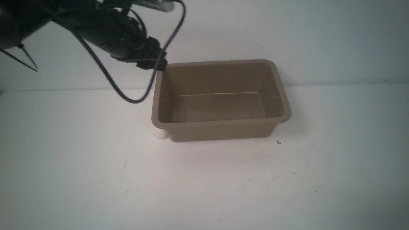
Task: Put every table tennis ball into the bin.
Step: Use the left arm to put the table tennis ball into the box
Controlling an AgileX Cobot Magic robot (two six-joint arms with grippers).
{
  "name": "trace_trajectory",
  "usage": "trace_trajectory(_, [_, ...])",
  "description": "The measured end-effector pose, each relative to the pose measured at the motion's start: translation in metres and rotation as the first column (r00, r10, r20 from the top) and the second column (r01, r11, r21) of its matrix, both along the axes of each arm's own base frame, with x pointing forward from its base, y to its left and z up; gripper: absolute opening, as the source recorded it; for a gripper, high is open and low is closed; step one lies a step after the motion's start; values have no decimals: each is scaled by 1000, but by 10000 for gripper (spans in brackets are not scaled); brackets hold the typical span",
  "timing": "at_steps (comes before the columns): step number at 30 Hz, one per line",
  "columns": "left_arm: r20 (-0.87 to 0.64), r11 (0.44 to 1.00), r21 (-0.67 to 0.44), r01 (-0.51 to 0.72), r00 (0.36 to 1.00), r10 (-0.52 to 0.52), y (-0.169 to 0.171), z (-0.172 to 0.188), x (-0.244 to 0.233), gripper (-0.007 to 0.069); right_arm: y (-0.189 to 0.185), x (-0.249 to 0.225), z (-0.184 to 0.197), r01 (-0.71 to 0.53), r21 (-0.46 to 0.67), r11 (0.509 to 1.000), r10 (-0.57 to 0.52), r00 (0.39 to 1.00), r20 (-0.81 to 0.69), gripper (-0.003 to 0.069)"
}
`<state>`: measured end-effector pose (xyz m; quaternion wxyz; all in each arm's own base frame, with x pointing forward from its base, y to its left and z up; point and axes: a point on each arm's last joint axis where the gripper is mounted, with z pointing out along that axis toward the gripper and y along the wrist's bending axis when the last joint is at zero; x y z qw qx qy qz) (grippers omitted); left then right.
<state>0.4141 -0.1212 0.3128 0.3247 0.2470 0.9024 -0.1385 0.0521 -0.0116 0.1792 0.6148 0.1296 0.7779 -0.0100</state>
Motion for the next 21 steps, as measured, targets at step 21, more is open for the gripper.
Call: trace_trajectory(21, [-202, 981, 26, 191, 962, -182, -47, -73, 15, 553, 0, 0, 0, 0, 0, 1000, 0, 1000, 0, -18])
